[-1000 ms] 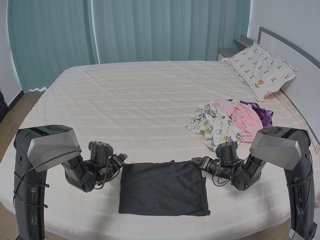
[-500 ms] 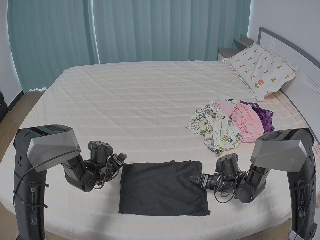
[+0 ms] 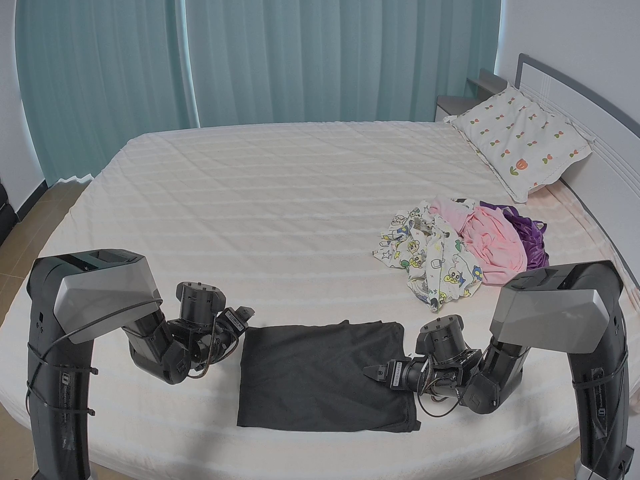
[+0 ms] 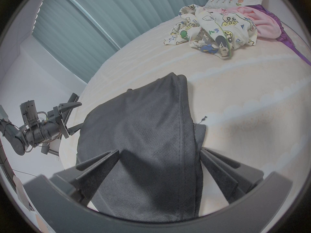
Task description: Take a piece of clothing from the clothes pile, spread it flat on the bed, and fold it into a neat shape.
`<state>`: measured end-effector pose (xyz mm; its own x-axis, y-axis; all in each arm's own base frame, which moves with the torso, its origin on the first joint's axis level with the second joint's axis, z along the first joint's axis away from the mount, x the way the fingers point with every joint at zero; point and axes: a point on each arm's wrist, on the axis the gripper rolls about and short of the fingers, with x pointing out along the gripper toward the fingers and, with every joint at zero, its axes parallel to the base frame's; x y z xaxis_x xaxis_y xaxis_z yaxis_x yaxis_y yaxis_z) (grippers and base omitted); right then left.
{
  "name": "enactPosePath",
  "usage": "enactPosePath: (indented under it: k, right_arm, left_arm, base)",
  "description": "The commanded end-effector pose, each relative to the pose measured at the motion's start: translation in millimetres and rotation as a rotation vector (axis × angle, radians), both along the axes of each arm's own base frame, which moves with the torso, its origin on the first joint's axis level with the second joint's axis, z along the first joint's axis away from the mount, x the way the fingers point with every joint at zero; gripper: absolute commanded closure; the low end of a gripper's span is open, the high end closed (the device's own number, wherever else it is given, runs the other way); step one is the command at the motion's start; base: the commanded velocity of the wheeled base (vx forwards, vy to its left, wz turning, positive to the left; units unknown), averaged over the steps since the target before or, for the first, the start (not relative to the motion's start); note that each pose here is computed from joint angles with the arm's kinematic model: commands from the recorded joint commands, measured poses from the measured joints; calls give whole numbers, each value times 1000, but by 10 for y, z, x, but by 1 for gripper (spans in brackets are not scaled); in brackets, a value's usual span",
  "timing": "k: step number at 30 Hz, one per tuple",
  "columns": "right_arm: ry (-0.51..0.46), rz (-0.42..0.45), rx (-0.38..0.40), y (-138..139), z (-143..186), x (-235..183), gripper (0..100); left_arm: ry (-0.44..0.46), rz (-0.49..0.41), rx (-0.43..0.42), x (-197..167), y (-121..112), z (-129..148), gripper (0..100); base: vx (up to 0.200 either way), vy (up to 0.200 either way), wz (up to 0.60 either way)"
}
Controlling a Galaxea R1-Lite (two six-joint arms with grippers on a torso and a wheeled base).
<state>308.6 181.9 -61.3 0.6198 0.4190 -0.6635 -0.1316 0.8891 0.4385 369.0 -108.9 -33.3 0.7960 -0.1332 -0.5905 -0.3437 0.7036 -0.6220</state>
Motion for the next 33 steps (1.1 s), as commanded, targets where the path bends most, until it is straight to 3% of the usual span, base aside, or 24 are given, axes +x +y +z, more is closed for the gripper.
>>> enactPosePath:
  k: [1,11,19,20,33]
  right_arm:
    - [3,6,-4,24,-23,0,0]
    - [18,1,-25,9,-42,1,0]
    - [4,65,-29,169,-39,-30,0]
    - [9,66,-33,167,-39,-33,100]
    - [18,41,-7,142,-1,-42,100]
  left_arm:
    - [0,0,0,1,0,0,0]
    - [-2,2,0,4,-1,2,0]
    - [0,0,0,1,0,0,0]
    - [-2,2,0,4,-1,2,0]
    - [0,4,5,-11,5,8,0]
  base:
    - [0,0,0]
    - [0,0,0]
    - [0,0,0]
    - [0,0,0]
    - [0,0,0]
